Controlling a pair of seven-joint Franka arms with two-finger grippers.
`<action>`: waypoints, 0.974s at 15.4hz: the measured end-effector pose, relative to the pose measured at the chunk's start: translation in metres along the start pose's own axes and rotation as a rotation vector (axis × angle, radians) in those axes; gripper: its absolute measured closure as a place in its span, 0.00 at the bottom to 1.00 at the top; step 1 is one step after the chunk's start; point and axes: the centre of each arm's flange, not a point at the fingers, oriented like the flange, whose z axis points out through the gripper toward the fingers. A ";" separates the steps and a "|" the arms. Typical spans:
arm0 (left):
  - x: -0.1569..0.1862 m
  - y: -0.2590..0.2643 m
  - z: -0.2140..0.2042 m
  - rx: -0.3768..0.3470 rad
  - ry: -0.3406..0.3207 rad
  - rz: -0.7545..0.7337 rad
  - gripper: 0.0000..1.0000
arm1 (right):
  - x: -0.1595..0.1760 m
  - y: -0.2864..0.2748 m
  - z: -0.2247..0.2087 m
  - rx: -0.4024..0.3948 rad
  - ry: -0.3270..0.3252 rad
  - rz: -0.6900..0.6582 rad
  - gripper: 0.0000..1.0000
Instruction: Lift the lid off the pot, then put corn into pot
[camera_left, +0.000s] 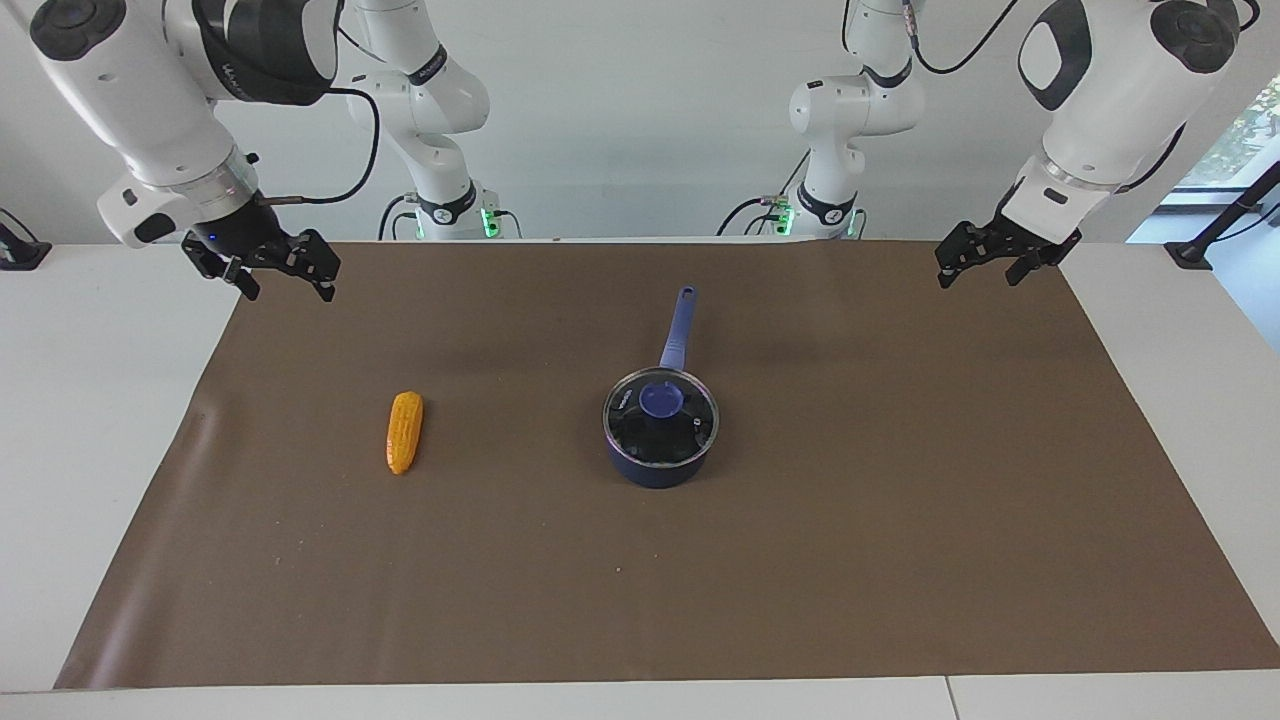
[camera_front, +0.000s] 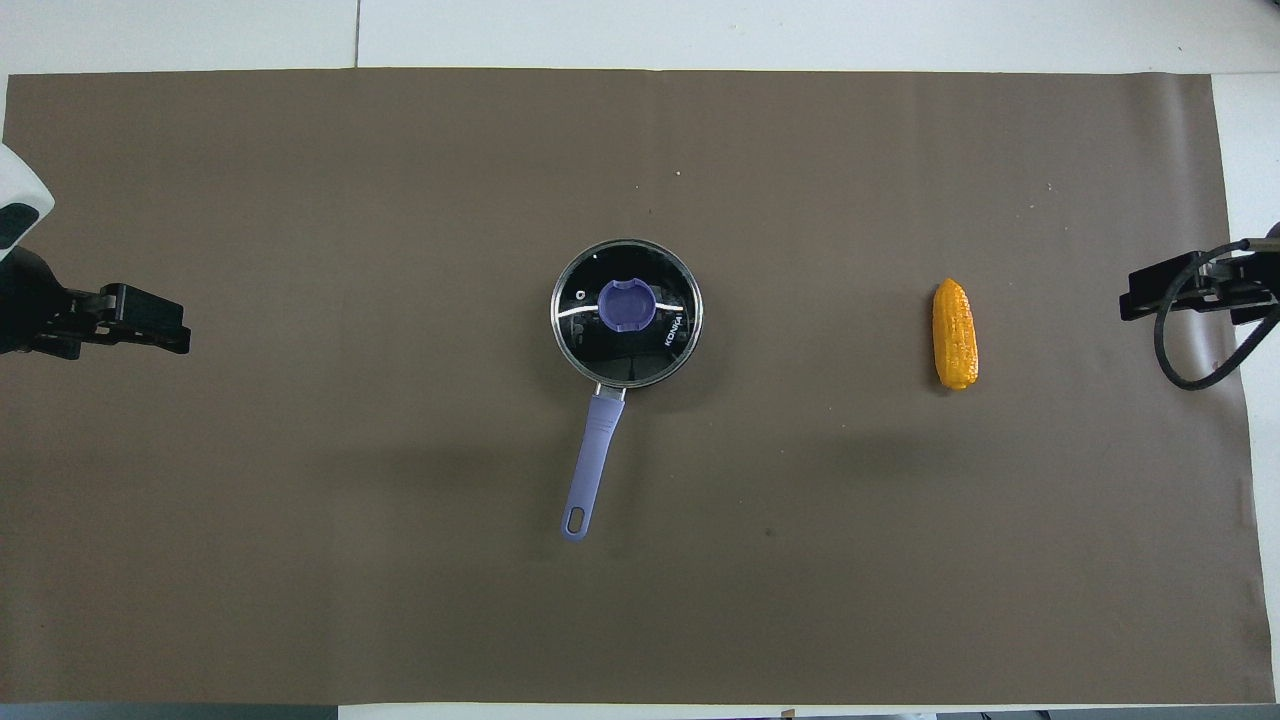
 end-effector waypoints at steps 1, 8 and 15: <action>0.001 0.003 -0.001 -0.001 0.007 0.006 0.00 | 0.002 -0.001 0.004 0.000 0.012 -0.002 0.00; 0.011 0.151 0.010 -0.061 0.069 0.053 0.00 | 0.039 -0.074 0.133 0.002 0.056 0.035 0.00; 0.056 0.350 0.103 -0.091 0.053 0.040 0.00 | 0.033 -0.080 0.252 -0.008 0.063 -0.002 0.00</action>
